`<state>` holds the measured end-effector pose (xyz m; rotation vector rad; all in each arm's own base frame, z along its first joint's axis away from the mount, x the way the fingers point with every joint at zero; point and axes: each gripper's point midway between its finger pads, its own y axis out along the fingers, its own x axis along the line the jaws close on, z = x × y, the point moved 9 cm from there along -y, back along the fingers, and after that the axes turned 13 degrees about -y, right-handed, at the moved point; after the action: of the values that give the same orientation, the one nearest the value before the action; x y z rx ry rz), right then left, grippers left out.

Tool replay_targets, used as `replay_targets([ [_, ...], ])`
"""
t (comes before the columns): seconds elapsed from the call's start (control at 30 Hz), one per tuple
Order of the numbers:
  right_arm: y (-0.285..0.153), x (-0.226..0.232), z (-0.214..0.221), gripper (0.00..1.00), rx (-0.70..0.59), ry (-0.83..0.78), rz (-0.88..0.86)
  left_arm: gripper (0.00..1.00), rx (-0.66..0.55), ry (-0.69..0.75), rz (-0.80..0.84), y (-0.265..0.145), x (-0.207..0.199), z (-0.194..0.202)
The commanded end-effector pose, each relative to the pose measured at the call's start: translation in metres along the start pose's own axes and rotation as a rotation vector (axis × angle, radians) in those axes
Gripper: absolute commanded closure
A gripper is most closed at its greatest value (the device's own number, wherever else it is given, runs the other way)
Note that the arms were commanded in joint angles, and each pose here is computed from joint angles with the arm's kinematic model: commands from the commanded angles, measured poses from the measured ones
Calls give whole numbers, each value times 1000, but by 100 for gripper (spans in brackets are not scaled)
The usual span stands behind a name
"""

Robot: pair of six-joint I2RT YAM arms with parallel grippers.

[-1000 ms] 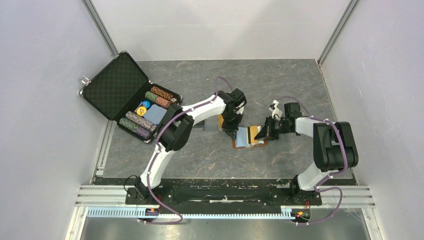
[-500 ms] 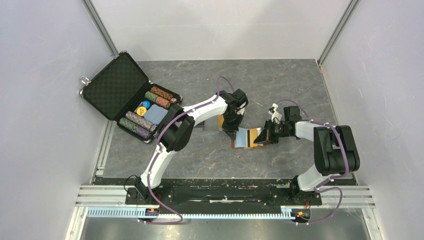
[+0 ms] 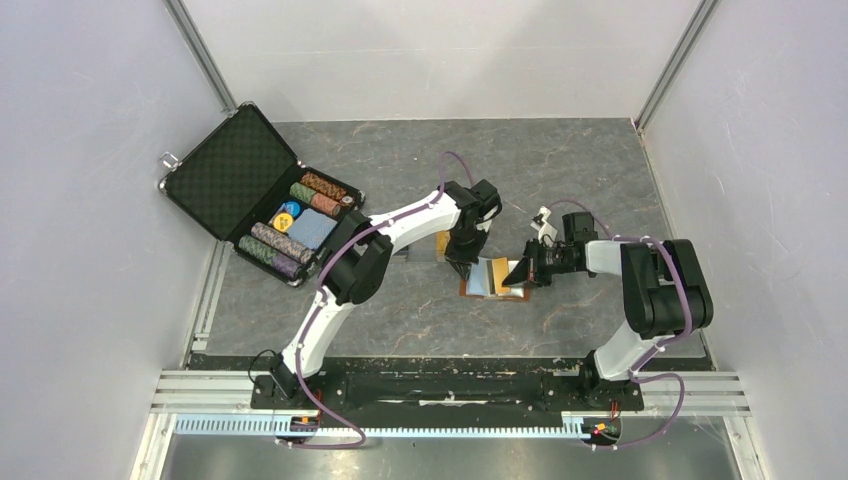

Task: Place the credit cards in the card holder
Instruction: Insert the credit card into the card holder.

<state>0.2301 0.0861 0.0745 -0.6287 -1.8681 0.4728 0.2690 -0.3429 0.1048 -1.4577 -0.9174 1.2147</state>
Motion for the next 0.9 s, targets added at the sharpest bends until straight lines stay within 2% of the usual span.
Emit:
replay_targets([
  [0.0, 5, -3, -12, 100, -34, -60, 32, 98, 40, 74, -150, 30, 19, 4],
  [0.2, 7, -2, -18, 100, -77, -39, 36, 98, 51, 77, -149, 32, 19, 6],
  [0.47, 15, 5, -5, 100, -62, -18, 18, 97, 43, 82, -147, 30, 18, 5],
  [0.67, 11, 10, -1, 100, -73, -4, 19, 87, -9, 91, -188, 14, 21, 4],
  [0.87, 10, 9, 3, 100, -59, 18, 57, 87, -65, 88, -206, -3, 22, 4],
])
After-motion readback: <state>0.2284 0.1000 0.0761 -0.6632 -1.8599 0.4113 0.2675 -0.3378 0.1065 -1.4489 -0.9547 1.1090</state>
